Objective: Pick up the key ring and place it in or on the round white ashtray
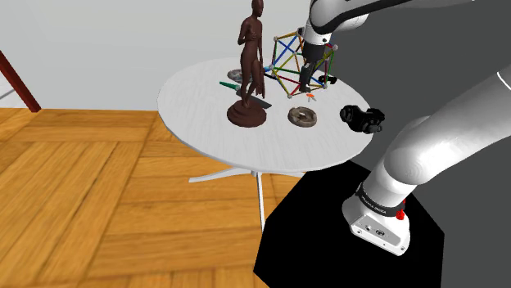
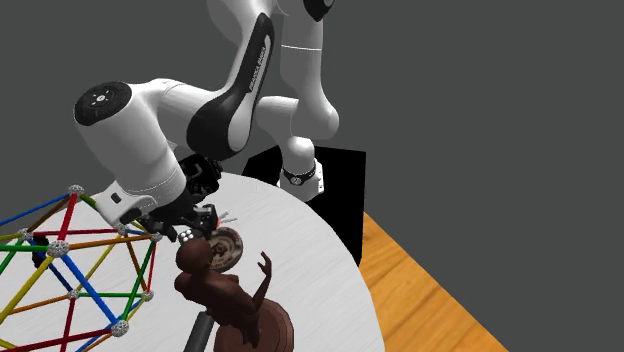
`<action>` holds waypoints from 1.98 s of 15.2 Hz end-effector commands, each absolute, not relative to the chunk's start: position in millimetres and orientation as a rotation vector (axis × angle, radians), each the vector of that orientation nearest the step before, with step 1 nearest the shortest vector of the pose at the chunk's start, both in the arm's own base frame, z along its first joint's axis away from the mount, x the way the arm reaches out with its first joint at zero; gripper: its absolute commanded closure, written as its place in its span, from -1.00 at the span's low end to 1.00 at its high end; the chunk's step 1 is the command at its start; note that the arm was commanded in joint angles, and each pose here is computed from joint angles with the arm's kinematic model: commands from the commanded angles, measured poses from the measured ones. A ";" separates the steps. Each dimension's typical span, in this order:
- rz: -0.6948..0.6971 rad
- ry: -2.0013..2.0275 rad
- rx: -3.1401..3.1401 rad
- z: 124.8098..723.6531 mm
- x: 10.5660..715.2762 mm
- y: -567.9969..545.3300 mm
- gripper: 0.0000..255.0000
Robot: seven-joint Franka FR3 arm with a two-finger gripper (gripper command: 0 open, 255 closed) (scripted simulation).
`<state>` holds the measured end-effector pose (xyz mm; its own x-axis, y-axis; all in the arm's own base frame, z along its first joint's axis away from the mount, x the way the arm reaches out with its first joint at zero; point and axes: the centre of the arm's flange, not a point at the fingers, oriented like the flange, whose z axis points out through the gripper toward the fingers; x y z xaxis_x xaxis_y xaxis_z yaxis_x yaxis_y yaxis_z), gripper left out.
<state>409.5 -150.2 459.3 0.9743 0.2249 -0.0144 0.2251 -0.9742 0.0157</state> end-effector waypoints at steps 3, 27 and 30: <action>-0.034 0.347 3.106 435.1 409.7 -160.7 1.00; -0.039 0.342 3.102 373.4 418.5 -152.3 -1.00; -0.034 0.347 3.106 385.1 409.9 -160.5 -1.00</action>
